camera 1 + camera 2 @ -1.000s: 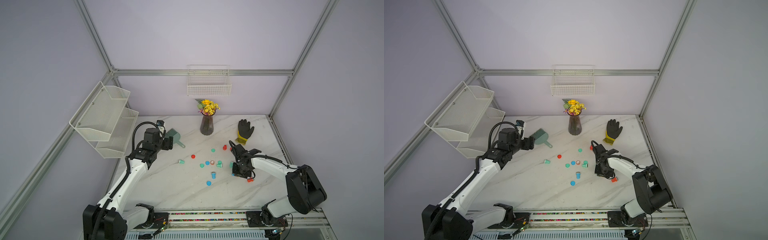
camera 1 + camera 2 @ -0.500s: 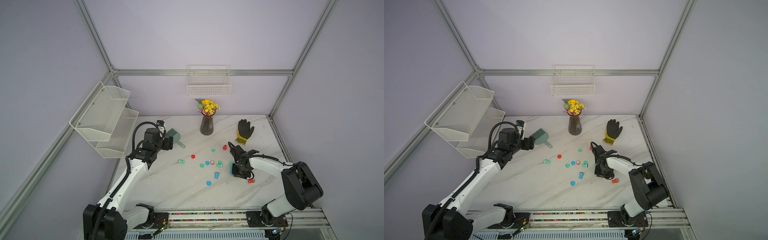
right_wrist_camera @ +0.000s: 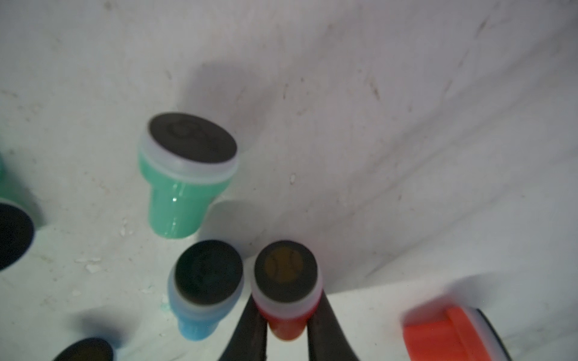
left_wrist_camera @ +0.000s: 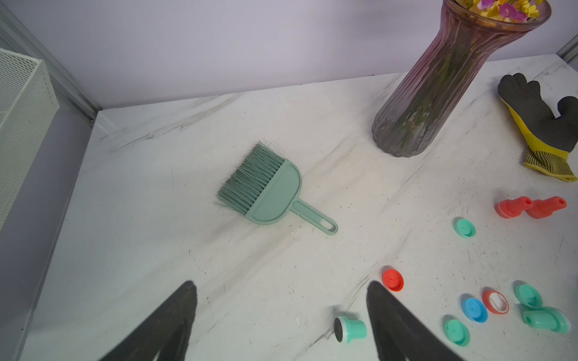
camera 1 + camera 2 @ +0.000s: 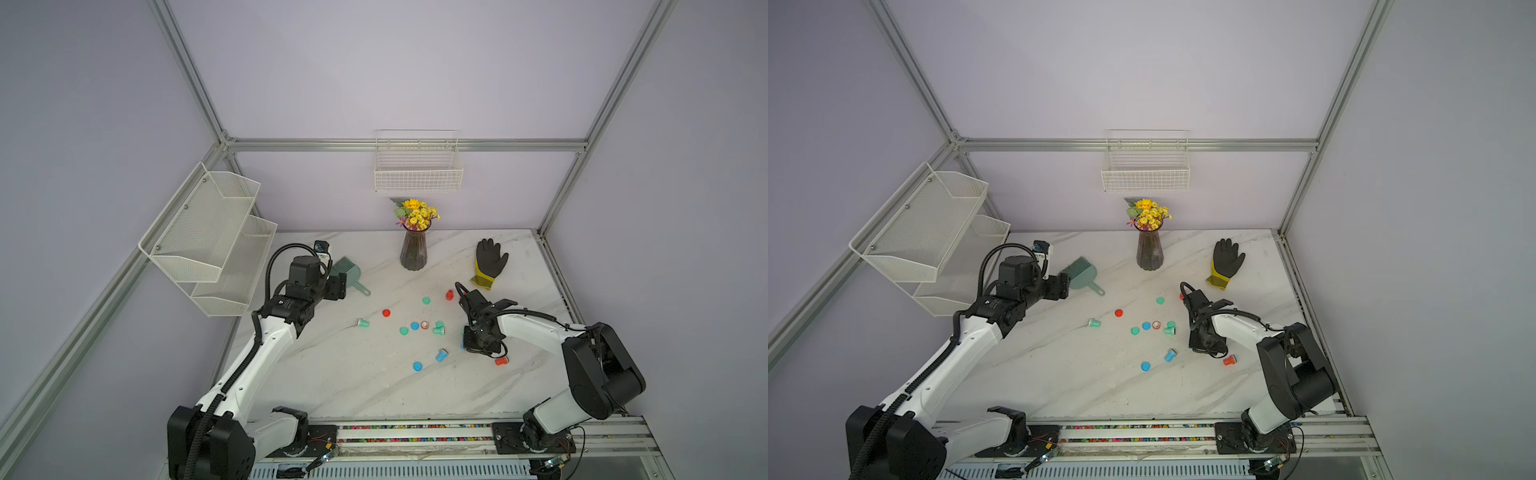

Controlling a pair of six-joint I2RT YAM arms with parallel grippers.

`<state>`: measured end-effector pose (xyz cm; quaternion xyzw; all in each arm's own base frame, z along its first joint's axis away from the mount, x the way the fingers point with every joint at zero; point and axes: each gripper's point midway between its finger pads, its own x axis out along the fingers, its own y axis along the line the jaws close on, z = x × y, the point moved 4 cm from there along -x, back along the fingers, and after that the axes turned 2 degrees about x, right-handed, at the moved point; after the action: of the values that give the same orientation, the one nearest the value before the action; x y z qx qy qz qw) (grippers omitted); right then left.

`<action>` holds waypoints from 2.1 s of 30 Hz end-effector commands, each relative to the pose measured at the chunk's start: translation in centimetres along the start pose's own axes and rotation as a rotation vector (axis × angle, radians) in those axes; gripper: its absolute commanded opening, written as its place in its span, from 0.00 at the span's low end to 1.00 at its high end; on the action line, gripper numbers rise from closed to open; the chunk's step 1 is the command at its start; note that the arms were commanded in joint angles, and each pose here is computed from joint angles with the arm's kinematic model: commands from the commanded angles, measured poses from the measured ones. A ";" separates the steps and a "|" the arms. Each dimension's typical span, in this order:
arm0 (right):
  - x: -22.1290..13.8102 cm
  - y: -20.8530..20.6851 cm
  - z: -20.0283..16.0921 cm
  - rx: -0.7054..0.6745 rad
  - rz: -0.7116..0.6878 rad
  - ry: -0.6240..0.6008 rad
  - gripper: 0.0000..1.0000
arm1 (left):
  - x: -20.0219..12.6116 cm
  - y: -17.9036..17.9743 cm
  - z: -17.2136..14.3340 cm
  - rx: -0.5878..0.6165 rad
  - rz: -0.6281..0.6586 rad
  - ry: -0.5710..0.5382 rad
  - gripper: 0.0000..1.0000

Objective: Close the stamp cap
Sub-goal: Pick up the stamp from the center of the board.

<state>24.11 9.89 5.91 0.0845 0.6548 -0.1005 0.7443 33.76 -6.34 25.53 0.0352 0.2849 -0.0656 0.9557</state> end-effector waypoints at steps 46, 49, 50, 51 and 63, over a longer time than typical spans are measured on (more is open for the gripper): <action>-20.3 11.4 -0.8 -1.333 0.842 -0.971 0.00 | -7.2 -24.3 2.1 -0.269 -0.661 0.522 0.71; -20.4 11.4 -0.8 -1.336 0.850 -0.973 0.00 | -7.0 -24.8 2.1 -0.263 -0.660 0.535 0.68; -20.3 11.5 -0.9 -1.338 0.854 -0.971 0.00 | -7.0 -24.9 2.2 -0.263 -0.657 0.538 0.68; -20.4 11.5 -0.9 -1.337 0.854 -0.971 0.00 | -6.9 -25.0 2.3 -0.259 -0.656 0.540 0.66; -20.7 11.7 -0.6 -1.313 0.855 -0.974 0.00 | -6.4 -26.0 1.0 -0.232 -0.634 0.625 0.45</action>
<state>24.07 21.72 25.09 -0.1715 0.1370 0.5414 0.8116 25.59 -31.33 28.52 -0.1420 0.5569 -0.3044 0.7596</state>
